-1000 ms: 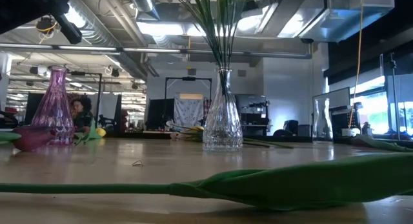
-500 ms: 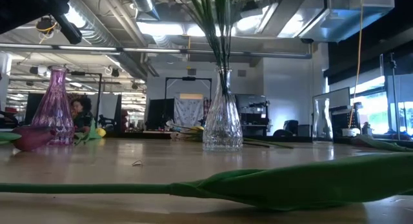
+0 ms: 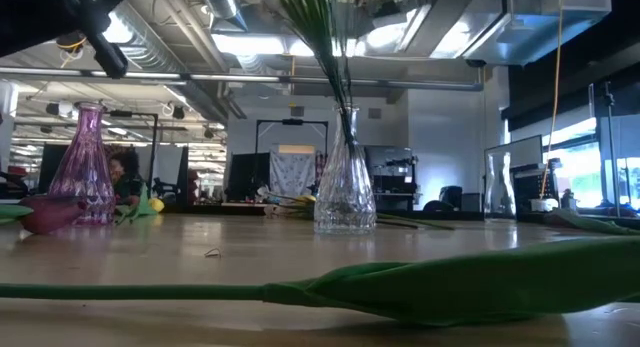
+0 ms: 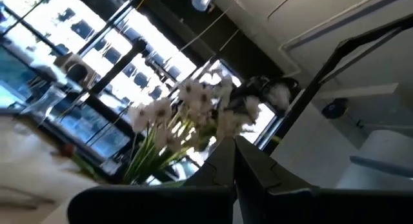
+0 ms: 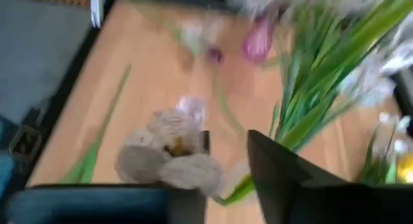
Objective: Sort flowers into vase by color
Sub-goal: Put the right white flowers into the bottom transparent vase
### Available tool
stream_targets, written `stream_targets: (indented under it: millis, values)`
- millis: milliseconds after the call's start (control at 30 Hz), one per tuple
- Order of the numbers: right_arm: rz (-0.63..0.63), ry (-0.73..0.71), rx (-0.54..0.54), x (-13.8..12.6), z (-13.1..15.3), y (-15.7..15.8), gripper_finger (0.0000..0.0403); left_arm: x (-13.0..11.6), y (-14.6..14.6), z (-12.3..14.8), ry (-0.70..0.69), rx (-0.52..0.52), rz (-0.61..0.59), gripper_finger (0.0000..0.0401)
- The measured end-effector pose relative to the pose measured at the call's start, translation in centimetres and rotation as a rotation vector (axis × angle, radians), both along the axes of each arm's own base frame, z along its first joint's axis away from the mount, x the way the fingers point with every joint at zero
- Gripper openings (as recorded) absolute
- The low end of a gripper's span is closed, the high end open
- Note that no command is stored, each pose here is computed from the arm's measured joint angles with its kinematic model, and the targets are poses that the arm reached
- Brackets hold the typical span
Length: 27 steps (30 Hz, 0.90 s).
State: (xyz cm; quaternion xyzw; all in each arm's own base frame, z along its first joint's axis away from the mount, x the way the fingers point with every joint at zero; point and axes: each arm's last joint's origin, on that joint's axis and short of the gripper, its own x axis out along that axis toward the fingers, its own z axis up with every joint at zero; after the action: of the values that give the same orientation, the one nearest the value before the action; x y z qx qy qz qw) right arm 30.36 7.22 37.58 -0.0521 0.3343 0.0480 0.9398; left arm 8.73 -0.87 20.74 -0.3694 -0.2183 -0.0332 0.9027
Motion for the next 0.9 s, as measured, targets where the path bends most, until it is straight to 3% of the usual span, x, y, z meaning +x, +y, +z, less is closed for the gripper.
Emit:
stream_targets:
  millis: [133, 233, 467, 567, 700, 900]
  values:
    - [0.012, -0.046, 0.020, -0.2, 1.5, -0.6, 0.0192, 0.2, 0.0, -0.6, 0.061, -0.012, -0.010, 0.0000]
    - [0.008, -0.105, -0.049, -1.2, 4.1, -0.9, 0.0228, 0.3, -0.1, -0.8, 0.088, -0.008, -0.011, 0.0000]
    - [-0.004, -0.175, -0.151, -2.2, 7.2, -1.3, 0.0269, 0.4, -0.1, -1.0, 0.110, -0.007, -0.005, 0.0000]
    - [-0.042, -0.128, -0.222, -2.0, 6.1, -1.5, 0.0266, 0.5, -0.1, -1.2, 0.124, -0.005, -0.003, 0.0000]
    - [-0.093, -0.034, -0.290, -0.7, 1.5, -1.4, 0.0250, 0.5, -0.1, -1.3, 0.139, -0.005, -0.002, 0.0000]
    - [-0.144, -0.225, -0.299, 1.8, -2.5, -1.9, 0.0232, 0.5, 0.0, -1.4, 0.152, -0.013, 0.011, 0.0000]
